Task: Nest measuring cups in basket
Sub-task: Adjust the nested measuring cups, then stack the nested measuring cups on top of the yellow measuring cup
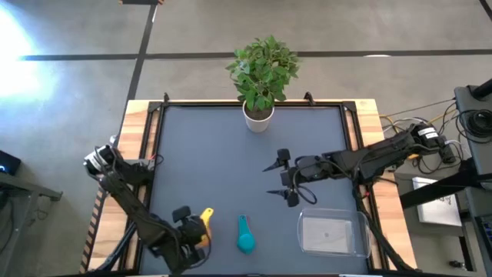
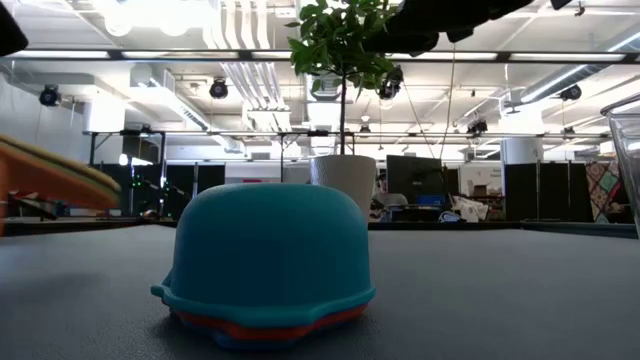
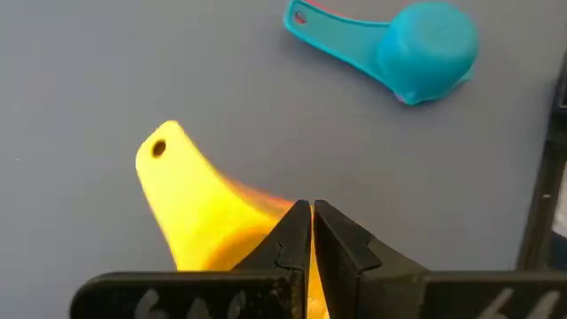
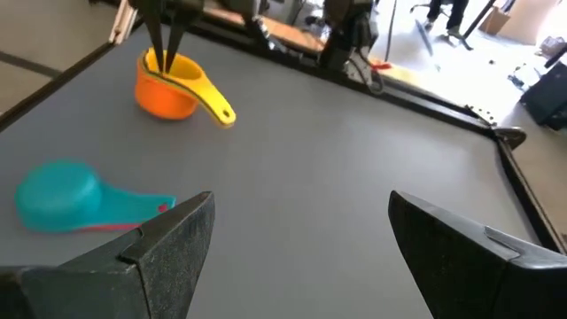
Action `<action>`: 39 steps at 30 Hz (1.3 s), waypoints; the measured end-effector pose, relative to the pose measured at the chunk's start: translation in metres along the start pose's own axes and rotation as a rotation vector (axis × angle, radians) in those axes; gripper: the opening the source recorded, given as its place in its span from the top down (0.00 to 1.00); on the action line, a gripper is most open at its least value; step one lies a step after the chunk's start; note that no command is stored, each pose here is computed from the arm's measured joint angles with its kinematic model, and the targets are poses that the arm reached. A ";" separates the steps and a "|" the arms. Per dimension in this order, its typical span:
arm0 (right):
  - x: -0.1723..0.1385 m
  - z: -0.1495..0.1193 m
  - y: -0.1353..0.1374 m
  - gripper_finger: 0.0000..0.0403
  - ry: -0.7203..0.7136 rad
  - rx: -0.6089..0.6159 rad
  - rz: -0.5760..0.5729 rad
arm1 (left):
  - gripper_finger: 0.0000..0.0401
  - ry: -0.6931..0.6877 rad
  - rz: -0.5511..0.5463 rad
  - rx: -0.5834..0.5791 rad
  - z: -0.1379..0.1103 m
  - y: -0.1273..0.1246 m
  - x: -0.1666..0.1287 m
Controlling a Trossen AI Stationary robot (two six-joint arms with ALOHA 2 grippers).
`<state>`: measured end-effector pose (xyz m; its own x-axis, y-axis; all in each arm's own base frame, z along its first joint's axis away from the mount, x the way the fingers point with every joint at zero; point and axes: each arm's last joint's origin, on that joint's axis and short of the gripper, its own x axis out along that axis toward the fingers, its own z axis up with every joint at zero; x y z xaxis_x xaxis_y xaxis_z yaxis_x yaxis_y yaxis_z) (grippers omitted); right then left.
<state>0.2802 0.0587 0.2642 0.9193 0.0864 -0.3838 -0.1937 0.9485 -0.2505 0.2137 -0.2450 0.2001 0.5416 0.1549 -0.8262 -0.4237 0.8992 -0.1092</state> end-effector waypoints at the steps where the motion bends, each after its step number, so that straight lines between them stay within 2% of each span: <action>1: 0.001 0.000 -0.001 0.19 -0.008 0.001 0.001 | 1.00 -0.010 0.005 0.000 -0.002 0.002 0.000; 5: 0.006 -0.003 0.001 0.19 0.003 -0.024 0.016 | 1.00 -0.042 0.014 0.005 -0.001 0.005 -0.001; 12: 0.011 -0.008 0.003 0.19 0.038 -0.030 0.027 | 1.00 -0.130 -0.027 0.074 0.019 0.001 0.008; 17: 0.011 -0.010 0.007 0.19 0.047 0.000 0.138 | 1.00 -0.190 -0.095 0.103 0.039 -0.004 0.018; 21: 0.020 -0.016 0.018 0.19 0.078 0.041 0.232 | 1.00 -0.175 -0.153 0.115 0.053 -0.002 0.032; 27: 0.055 -0.041 0.038 0.19 0.225 0.053 0.295 | 1.00 -0.140 -0.184 0.160 0.068 0.001 0.058; 33: 0.094 -0.050 0.052 0.19 0.295 0.054 0.355 | 1.00 -0.083 -0.164 0.156 0.069 0.005 0.080; 39: 0.131 -0.058 0.062 0.19 0.403 0.057 0.367 | 1.00 -0.063 -0.197 0.132 0.068 0.002 0.100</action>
<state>0.3683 0.1112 0.1467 0.5889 0.3014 -0.7499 -0.4479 0.8940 0.0077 0.3160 -0.2004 0.1551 0.6503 -0.0068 -0.7597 -0.2097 0.9595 -0.1881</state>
